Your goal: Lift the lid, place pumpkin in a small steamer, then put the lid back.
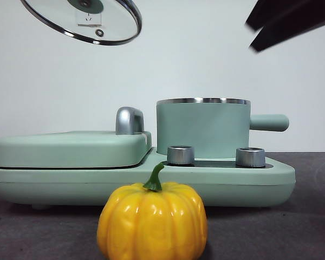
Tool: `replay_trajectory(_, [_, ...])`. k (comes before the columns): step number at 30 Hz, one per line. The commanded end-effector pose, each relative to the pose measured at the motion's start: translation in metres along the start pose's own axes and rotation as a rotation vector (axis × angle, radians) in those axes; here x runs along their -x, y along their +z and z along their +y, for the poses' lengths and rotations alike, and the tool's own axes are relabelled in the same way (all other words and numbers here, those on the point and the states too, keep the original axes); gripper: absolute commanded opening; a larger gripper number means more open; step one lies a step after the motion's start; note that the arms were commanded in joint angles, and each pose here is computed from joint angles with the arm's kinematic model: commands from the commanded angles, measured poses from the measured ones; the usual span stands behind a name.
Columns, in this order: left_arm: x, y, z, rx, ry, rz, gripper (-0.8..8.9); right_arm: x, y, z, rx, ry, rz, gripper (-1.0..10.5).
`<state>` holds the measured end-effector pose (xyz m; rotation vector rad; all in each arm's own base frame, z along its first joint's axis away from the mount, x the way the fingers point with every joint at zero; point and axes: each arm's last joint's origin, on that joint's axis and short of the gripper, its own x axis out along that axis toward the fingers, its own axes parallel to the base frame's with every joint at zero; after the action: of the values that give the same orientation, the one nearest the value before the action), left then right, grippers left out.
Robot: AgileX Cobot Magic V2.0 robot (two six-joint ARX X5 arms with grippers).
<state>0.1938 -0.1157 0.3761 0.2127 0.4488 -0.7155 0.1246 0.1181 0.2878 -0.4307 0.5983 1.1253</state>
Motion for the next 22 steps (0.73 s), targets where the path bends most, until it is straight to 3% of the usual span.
replay_trajectory(1, [0.008, 0.001, 0.000, -0.005, 0.012, -0.042, 0.11, -0.014, 0.007, 0.005, 0.085, 0.025, 0.040, 3.9])
replay_trajectory(9, [0.023, -0.013, -0.001, 0.013, 0.033, -0.055, 0.10, -0.059, 0.013, 0.014, 0.143, 0.123, 0.116, 3.9])
replay_trajectory(22, [0.027, -0.011, 0.000, 0.012, 0.043, -0.076, 0.10, -0.119, 0.005, 0.013, 0.139, 0.198, 0.215, 4.8])
